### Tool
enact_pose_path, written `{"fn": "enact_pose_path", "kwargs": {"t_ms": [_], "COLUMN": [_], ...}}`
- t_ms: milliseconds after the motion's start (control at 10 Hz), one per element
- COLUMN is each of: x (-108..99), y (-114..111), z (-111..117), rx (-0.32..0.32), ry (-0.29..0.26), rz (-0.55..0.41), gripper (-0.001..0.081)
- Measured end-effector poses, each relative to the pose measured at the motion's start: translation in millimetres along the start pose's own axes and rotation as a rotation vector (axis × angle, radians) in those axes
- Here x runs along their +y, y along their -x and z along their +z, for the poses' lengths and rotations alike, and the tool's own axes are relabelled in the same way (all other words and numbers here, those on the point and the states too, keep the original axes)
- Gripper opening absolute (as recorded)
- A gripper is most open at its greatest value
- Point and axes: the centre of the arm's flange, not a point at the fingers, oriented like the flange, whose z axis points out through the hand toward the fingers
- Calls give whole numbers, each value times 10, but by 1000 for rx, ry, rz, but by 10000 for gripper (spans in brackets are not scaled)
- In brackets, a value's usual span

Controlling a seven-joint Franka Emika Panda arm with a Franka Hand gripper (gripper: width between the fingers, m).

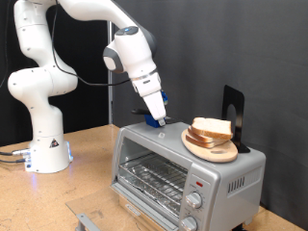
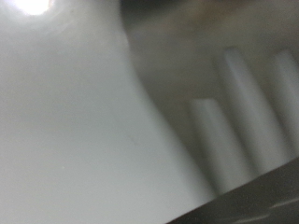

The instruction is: Make a piece of toast with the oven

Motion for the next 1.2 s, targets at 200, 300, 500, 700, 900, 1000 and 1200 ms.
{"fn": "enact_pose_path", "kwargs": {"t_ms": [200,300,500,700,900,1000,1200], "x": [-9,-9,-7,5,58,95,212], "y": [0,0,-1,-6,-34,-70,-210], "z": [-18,-19,-19,-23,-35,-44,-53], "rx": [2,2,2,4,8,14,27], "ry": [-1,-1,0,0,2,3,17], "rz": [-2,-2,-2,6,40,65,122], "gripper": [235,235,235,235,235,236,436]}}
